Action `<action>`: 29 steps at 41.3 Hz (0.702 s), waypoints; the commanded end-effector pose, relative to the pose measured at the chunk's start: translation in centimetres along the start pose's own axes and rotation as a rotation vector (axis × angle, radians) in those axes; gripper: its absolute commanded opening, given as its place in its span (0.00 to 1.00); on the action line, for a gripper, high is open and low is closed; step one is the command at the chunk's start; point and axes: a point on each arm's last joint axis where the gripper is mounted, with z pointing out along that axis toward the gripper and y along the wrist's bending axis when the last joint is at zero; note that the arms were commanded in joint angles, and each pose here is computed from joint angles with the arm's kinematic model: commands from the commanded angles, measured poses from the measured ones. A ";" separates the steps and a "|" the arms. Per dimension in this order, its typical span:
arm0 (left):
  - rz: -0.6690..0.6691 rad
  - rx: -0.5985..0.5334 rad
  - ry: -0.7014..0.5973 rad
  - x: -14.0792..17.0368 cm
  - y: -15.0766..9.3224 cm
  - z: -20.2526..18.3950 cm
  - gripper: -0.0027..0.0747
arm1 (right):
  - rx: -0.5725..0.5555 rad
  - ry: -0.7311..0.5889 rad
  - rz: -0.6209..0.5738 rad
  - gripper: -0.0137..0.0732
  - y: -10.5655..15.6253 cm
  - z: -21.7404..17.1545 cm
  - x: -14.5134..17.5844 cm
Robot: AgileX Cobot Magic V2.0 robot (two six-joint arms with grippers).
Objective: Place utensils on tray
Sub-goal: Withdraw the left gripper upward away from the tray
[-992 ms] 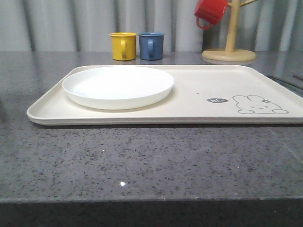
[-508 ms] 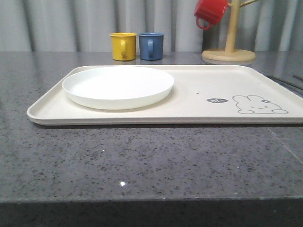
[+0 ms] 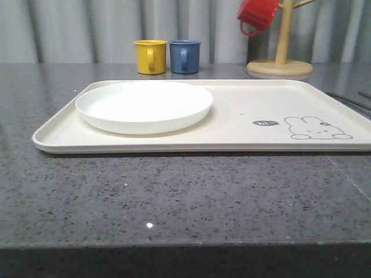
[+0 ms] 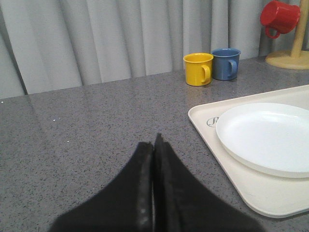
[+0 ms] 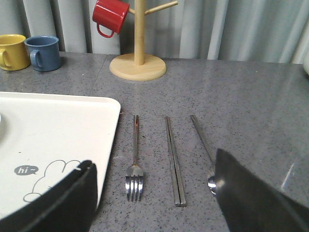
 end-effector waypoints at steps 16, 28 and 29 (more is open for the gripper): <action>-0.019 -0.011 -0.104 -1.6 0.2 -0.2 0.01 | 0.008 -0.101 -0.002 0.77 0.0 0.3 -2.4; -0.019 -0.011 -0.104 -1.6 0.2 -0.2 0.01 | 0.013 0.169 -0.008 0.60 -0.1 6.5 -5.6; -0.019 -0.011 -0.104 -1.6 0.2 -0.2 0.01 | 0.013 0.204 -0.008 0.60 -0.1 7.3 -5.6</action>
